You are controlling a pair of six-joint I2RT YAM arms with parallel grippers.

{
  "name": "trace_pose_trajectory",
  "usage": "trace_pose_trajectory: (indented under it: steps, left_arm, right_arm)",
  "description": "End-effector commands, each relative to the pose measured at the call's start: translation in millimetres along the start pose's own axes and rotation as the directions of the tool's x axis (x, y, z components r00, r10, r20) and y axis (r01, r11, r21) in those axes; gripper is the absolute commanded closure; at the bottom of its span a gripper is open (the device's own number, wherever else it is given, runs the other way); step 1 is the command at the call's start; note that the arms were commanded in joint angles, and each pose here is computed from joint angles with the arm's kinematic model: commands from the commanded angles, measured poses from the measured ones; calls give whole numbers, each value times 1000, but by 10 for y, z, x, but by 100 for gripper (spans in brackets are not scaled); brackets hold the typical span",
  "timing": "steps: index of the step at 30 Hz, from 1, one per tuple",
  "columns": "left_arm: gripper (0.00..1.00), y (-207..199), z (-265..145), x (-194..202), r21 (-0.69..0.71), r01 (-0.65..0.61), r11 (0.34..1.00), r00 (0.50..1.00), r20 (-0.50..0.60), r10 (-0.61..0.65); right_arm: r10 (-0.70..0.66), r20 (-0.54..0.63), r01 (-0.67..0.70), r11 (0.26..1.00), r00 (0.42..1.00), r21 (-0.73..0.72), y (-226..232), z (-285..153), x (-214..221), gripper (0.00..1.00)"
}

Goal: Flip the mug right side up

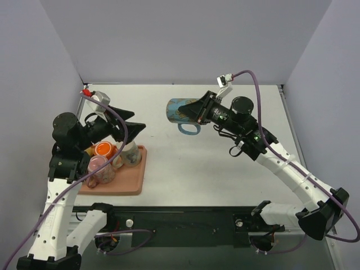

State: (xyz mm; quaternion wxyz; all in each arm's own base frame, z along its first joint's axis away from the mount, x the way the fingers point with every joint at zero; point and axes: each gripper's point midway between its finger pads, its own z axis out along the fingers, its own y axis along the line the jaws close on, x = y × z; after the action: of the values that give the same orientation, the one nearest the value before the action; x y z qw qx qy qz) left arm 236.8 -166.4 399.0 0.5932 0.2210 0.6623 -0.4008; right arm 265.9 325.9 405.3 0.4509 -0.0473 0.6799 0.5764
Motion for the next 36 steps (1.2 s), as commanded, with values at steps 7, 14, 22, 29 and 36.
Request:
trace_pose_trajectory:
  steps: [7,14,22,29,36]
  left_arm:
    - [14,644,-143,372,-261,-186,947,972,-189,138]
    - [14,1093,-368,706,-431,-251,867,904,-424,51]
    - [14,1219,-552,964,-445,-298,844,812,-583,-20]
    - [22,1262,-736,1436,-401,-323,858,716,-696,-56]
    - [23,1394,-899,1719,-268,-389,882,664,-745,67]
  right_arm:
    - [-230,-361,420,318,904,850,-2164,-1711,-454,100]
    - [72,-402,403,-8,913,915,-3260,-2495,-516,100]
    - [277,-364,381,-12,890,924,-3859,-2826,-174,100]
    - [330,-344,362,10,879,932,-4083,-2956,38,100]
    - [362,-328,338,37,873,940,-4178,-3040,154,87]
